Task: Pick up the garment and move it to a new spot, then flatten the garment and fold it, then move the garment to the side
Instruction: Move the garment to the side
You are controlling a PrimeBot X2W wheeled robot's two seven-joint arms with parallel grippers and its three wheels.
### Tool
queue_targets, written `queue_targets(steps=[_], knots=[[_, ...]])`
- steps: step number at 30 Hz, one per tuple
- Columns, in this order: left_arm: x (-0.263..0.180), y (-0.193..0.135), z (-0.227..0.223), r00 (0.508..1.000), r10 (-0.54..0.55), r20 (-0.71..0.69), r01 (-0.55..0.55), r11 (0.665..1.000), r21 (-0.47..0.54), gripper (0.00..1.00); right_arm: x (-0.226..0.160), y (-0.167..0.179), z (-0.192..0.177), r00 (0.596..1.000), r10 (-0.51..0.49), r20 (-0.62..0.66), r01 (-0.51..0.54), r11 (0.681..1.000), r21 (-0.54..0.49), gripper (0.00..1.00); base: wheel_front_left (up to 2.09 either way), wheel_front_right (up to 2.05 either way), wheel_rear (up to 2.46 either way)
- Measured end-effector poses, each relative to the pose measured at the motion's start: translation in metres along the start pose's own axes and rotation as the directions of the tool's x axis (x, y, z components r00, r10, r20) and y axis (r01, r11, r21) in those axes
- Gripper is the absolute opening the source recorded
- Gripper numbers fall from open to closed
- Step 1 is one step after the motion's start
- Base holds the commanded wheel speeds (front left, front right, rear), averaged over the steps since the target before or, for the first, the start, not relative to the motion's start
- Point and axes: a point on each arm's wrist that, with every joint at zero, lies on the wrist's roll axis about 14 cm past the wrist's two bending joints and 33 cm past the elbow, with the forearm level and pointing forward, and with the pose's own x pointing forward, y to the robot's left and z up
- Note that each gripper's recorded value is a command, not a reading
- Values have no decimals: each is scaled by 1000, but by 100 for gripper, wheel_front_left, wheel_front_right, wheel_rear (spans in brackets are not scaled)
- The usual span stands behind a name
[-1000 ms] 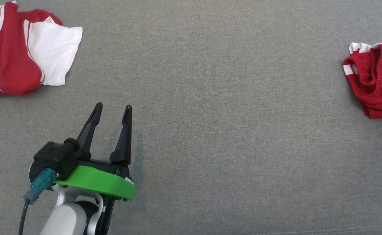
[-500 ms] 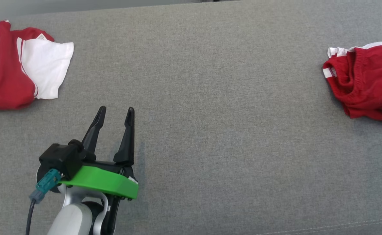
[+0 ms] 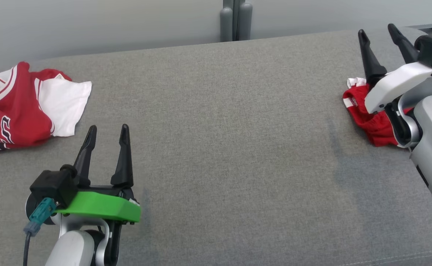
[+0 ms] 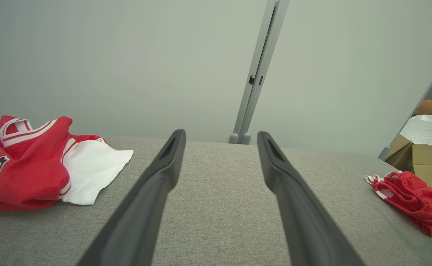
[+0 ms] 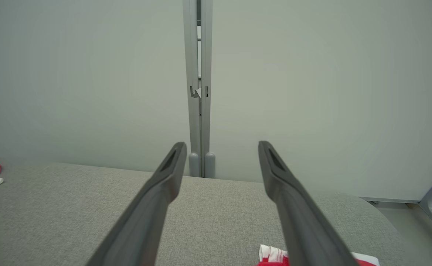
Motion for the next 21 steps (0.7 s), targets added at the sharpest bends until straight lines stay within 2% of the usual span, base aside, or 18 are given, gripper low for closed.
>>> queue_targets(steps=[5, 8, 18, 21], knots=[[-8, 3, 15, 999, 14, 52, -15, 1000, 16, 100, -15, 12, 17, 998, -4, 57, 4, 1000, 1, 100, 0, 0, 0], [-17, 10, 17, 997, 42, 60, -43, 999, 22, 100, -25, 22, 22, 997, -13, 82, 10, 999, 39, 100, 0, 0, 0], [-41, 33, 21, 989, 124, 80, -128, 990, 55, 100, -63, 61, 7, 997, -14, 78, 0, 985, 171, 100, 0, 0, 0], [-44, 33, 18, 989, 130, 74, -134, 990, 49, 100, -71, 59, 3, 997, -33, 75, 19, 983, 185, 100, 0, 0, 0]])
